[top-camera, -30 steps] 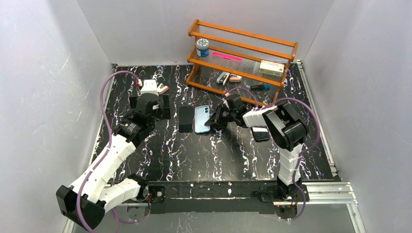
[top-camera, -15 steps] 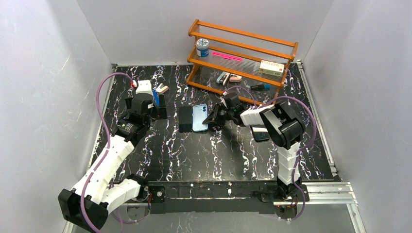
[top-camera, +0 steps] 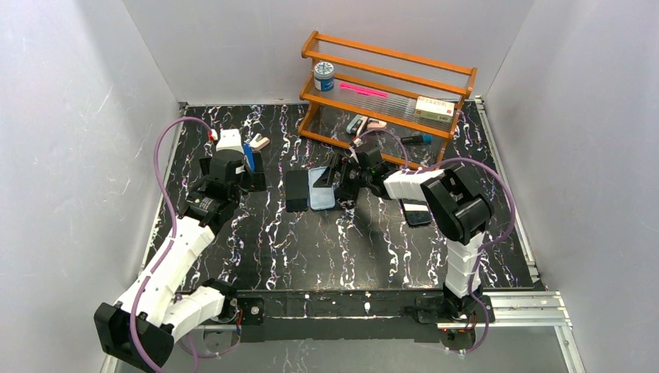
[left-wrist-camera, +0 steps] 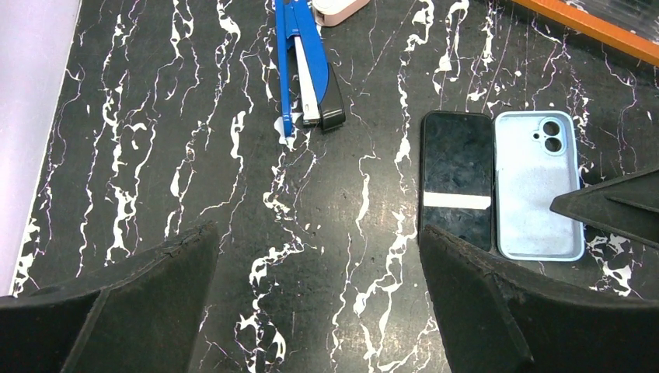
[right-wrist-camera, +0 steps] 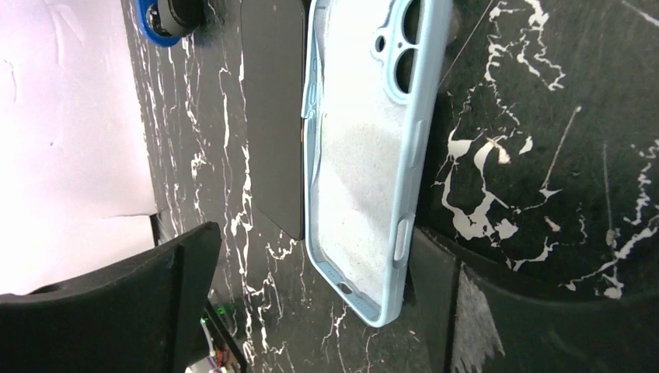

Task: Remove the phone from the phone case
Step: Place the phone case at the center of the board, then pick up the phone at the center of the board.

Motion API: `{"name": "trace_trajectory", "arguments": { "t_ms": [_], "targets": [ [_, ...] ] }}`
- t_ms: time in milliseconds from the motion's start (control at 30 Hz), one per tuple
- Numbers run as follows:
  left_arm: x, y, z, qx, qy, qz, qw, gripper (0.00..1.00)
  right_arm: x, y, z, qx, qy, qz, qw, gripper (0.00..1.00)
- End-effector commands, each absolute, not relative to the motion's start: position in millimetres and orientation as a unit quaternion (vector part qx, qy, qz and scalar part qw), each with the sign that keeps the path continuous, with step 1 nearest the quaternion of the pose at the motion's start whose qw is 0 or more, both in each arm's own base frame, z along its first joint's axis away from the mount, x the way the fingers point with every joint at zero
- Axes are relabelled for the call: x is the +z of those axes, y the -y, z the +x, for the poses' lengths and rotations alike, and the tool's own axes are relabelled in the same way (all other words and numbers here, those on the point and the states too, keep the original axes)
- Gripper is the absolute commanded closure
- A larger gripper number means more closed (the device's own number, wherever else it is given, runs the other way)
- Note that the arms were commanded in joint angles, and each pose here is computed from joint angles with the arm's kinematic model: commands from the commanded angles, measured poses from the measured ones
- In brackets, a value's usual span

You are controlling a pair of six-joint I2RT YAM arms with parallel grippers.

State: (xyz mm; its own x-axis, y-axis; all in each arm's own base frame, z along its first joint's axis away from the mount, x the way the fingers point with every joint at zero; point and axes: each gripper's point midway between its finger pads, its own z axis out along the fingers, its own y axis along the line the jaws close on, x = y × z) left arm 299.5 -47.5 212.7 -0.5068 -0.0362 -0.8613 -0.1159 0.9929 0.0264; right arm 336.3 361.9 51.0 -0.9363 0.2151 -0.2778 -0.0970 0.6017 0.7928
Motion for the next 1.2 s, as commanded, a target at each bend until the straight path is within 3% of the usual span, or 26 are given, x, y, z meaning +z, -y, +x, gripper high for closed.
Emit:
{"name": "trace_trajectory", "arguments": {
  "t_ms": [0,367,700,900,1000,1167],
  "targets": [
    [218,42,296,0.043,-0.862,-0.055,0.502,0.02,17,-334,330,0.357,-0.917,0.038,0.176,0.01],
    [218,34,293,0.055,-0.86,-0.065,0.504,0.02,34,-318,328,0.315,-0.925,0.017,0.21,0.01],
    [234,24,285,0.059,-0.839,-0.085,0.534,0.02,92,-252,331,0.202,-0.924,-0.031,0.324,0.01],
    [239,22,278,0.05,-0.829,-0.09,0.55,0.02,107,-186,332,0.108,-0.927,0.022,0.359,0.01],
    [239,17,274,0.053,-0.824,-0.1,0.555,0.02,111,-155,337,0.109,-0.921,0.05,0.372,0.01],
    [243,14,268,0.051,-0.816,-0.108,0.566,0.02,97,-89,334,0.028,-0.917,0.156,0.367,0.01]
  ]
}}
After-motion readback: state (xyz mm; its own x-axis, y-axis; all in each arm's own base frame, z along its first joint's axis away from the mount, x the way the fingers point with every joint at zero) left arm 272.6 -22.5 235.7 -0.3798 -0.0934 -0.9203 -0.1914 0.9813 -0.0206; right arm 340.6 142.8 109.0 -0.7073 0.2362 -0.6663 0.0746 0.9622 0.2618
